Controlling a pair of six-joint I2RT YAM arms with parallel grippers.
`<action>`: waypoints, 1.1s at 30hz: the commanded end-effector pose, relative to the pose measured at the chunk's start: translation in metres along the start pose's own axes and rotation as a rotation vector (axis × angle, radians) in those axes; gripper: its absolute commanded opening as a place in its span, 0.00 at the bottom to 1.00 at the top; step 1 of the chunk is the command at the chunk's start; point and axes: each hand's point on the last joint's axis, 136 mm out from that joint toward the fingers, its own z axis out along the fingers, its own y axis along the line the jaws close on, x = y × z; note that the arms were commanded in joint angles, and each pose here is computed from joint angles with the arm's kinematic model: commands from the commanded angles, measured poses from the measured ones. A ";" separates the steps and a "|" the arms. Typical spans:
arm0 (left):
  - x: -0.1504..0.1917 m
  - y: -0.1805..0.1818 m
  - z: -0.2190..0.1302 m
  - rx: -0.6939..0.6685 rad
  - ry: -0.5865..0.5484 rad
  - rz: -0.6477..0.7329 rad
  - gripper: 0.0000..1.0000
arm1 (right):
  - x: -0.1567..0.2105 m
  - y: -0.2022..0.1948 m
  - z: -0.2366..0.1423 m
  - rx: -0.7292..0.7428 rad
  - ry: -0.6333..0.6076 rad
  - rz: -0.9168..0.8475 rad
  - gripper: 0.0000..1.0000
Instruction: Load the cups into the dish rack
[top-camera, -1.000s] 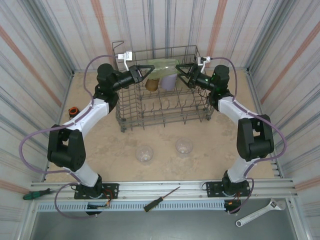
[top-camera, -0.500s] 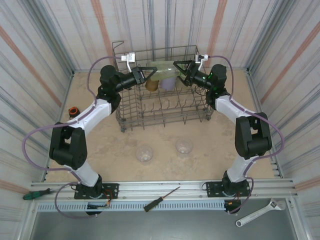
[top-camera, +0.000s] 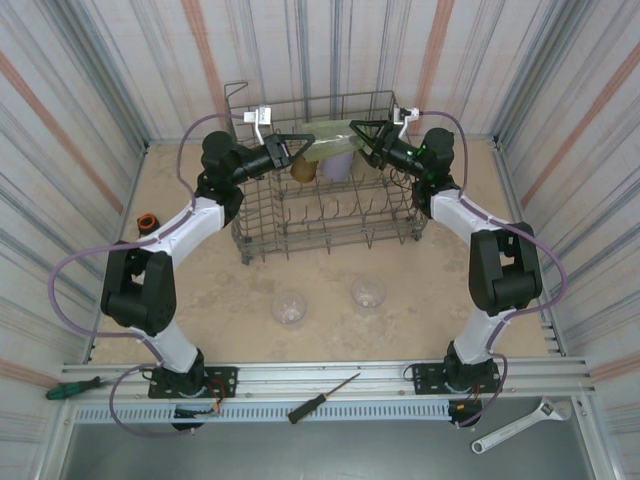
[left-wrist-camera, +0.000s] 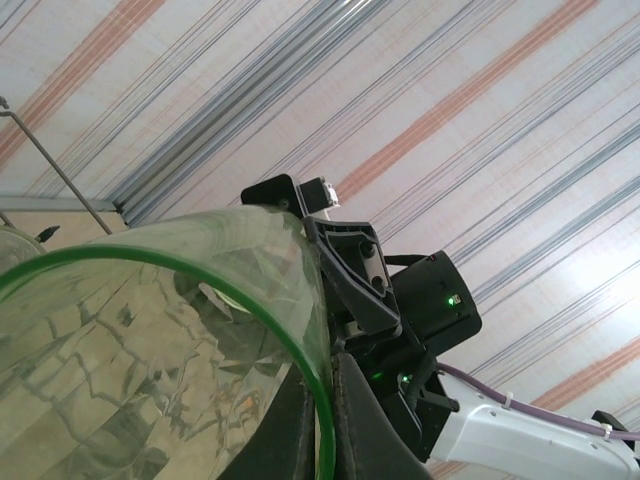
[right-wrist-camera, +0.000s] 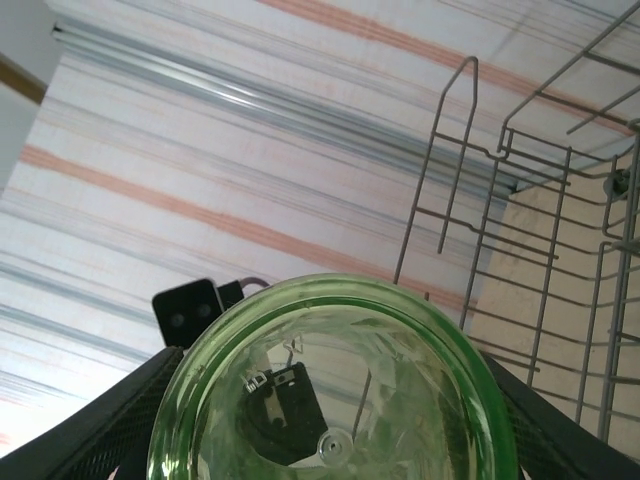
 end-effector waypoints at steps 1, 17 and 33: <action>0.007 -0.010 0.004 0.034 0.024 0.029 0.00 | 0.005 0.013 0.009 -0.050 0.031 -0.052 0.56; 0.011 -0.015 -0.006 -0.047 0.051 0.068 0.26 | 0.007 0.010 0.012 -0.013 0.018 -0.081 0.41; 0.005 -0.022 -0.048 -0.256 0.012 0.126 0.87 | 0.007 0.023 0.010 0.050 -0.001 -0.147 0.41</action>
